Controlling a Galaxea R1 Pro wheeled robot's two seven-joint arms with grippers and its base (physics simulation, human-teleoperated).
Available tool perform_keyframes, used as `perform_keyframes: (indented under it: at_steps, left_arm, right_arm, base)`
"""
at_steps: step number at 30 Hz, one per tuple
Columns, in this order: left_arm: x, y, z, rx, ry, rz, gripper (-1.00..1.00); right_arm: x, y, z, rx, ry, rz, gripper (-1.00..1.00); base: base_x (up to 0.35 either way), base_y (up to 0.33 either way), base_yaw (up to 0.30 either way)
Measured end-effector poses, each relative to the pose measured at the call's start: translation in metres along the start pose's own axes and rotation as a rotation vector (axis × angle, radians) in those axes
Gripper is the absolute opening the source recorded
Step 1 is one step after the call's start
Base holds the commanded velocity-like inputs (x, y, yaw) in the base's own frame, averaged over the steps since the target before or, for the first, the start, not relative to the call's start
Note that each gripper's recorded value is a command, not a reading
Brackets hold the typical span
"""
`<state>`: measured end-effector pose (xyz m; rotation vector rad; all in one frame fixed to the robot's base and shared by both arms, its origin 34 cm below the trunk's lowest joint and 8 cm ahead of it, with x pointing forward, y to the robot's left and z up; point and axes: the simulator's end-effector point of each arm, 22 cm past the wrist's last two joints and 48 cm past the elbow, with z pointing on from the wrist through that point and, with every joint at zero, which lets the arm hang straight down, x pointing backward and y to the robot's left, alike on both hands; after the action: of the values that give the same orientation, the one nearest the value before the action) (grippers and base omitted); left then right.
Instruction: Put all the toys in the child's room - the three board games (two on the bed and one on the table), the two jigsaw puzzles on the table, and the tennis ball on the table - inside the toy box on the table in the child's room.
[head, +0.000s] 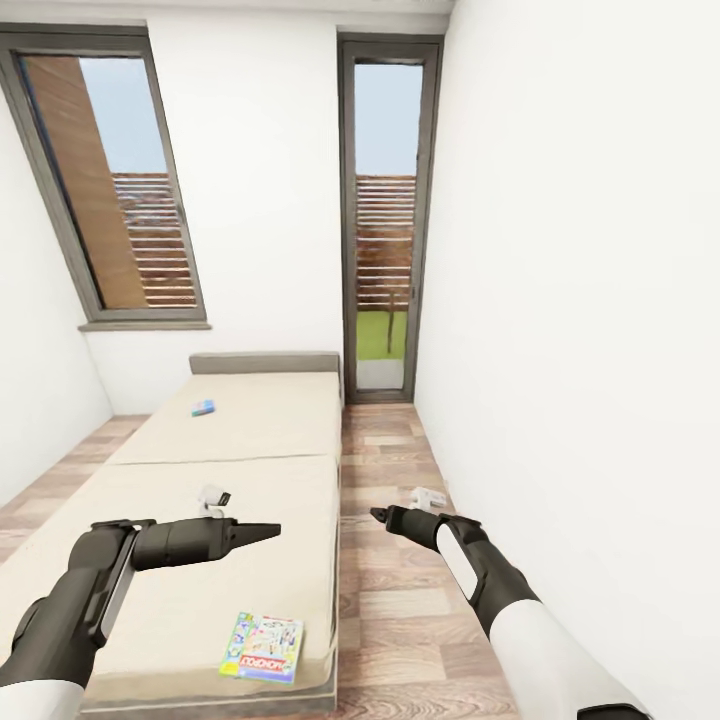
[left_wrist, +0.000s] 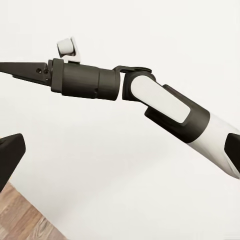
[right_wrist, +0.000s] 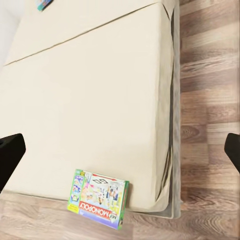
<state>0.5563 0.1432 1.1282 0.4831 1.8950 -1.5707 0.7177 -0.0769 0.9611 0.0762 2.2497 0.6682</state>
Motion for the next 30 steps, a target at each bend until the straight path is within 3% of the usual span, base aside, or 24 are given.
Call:
perform_keyframes:
  at_steps: [30]
  left_arm:
    - [0.0002, 0.0009, 0.0001, -0.006, 0.001, 0.001, 1.0]
  right_arm:
    - [0.0005, -0.0003, 0.0002, 0.004, 0.0, -0.002, 1.0]
  base:
    - [0.0, 0.0, -0.014]
